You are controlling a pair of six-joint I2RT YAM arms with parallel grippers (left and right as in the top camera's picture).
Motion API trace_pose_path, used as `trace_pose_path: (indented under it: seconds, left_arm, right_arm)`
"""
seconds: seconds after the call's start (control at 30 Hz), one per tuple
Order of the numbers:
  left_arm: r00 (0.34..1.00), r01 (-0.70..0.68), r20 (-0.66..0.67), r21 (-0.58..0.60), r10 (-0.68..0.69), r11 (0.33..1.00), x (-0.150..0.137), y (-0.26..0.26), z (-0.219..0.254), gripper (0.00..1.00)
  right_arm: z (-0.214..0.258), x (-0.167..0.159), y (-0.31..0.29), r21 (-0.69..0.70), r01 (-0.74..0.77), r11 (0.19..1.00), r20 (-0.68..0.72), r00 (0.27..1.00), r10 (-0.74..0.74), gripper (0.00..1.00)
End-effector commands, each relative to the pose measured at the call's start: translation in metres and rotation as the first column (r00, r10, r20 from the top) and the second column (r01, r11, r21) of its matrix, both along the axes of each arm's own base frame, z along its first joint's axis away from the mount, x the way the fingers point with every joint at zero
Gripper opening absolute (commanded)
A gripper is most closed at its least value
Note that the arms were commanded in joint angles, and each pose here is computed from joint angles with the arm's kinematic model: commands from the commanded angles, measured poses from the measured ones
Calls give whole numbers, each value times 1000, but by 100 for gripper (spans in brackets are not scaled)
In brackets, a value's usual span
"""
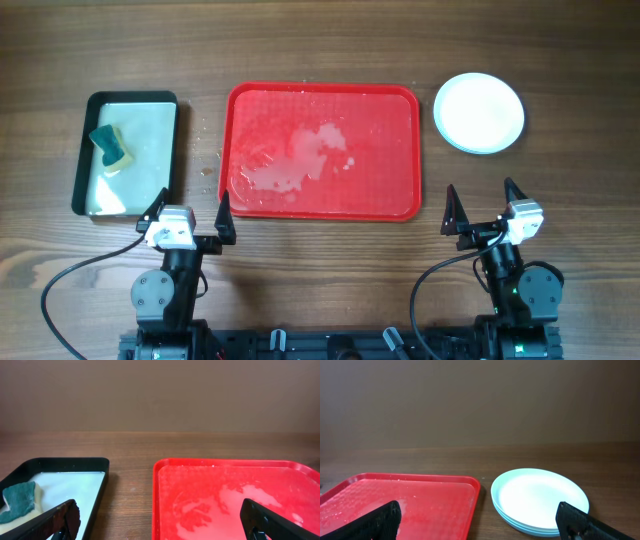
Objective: Clean dirty plates on tray and stack at the side
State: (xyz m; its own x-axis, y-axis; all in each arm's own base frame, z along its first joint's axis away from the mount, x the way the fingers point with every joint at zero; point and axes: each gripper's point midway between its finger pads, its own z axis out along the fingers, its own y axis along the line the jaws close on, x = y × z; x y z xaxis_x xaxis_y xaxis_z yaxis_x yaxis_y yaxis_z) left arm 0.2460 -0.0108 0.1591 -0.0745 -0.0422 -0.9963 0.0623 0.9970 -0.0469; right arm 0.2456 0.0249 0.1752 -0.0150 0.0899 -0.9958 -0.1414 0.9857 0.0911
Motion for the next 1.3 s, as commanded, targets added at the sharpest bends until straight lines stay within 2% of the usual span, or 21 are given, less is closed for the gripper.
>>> trace_pose_path:
  seconds: [0.0, 1.27]
  left_arm:
    - [1000, -18, 0, 29, 18, 999, 0, 3, -2, 100]
    - [1000, -14, 1, 29, 14, 999, 0, 1, -2, 100]
  right_arm:
    - [1, 0, 0, -10, 3, 1000, 7, 1000, -3, 100]
    - [0, 0, 0, -11, 4, 1000, 6, 1000, -4, 100]
